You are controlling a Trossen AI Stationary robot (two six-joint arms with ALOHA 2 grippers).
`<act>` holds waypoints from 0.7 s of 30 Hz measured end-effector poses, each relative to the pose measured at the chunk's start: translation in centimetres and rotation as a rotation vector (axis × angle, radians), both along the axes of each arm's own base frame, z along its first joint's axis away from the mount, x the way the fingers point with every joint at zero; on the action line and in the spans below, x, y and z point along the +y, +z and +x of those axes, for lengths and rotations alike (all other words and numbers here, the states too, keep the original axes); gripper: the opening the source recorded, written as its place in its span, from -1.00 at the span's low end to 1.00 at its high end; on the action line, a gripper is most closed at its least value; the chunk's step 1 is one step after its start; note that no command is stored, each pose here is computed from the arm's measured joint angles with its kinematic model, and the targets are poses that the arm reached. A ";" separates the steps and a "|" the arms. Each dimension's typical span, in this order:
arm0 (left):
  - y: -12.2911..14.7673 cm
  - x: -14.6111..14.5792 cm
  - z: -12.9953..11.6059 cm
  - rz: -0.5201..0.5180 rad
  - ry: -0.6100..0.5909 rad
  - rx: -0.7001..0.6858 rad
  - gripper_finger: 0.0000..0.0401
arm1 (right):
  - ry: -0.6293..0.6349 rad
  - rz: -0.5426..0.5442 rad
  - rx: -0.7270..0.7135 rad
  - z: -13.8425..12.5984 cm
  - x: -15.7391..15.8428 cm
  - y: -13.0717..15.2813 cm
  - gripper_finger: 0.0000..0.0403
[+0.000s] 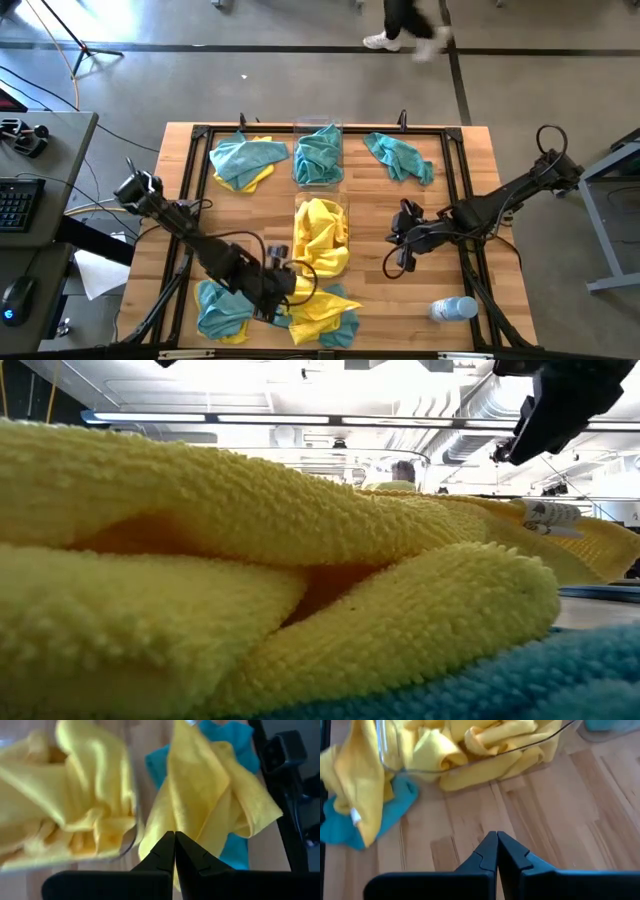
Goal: Sort microfiber towel by color & place in baskets
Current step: Put the yellow towel into the bottom transparent bin
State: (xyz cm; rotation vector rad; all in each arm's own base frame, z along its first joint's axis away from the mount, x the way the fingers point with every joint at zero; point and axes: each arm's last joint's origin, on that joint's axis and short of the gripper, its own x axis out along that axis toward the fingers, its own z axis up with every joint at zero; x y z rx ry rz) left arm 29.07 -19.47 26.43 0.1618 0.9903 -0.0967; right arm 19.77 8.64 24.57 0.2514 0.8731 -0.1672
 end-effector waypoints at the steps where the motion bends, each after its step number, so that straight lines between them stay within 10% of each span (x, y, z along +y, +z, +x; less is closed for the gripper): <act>1: -0.1 -0.2 0.3 0.001 -0.025 -0.004 -1.00 | 0.007 -0.005 0.009 -0.1 0.0 0.0 -1.00; 21: -8.2 -2.5 3.8 -0.077 -0.072 0.158 -0.49 | 0.017 -0.047 0.112 -0.9 -0.4 -0.6 -1.00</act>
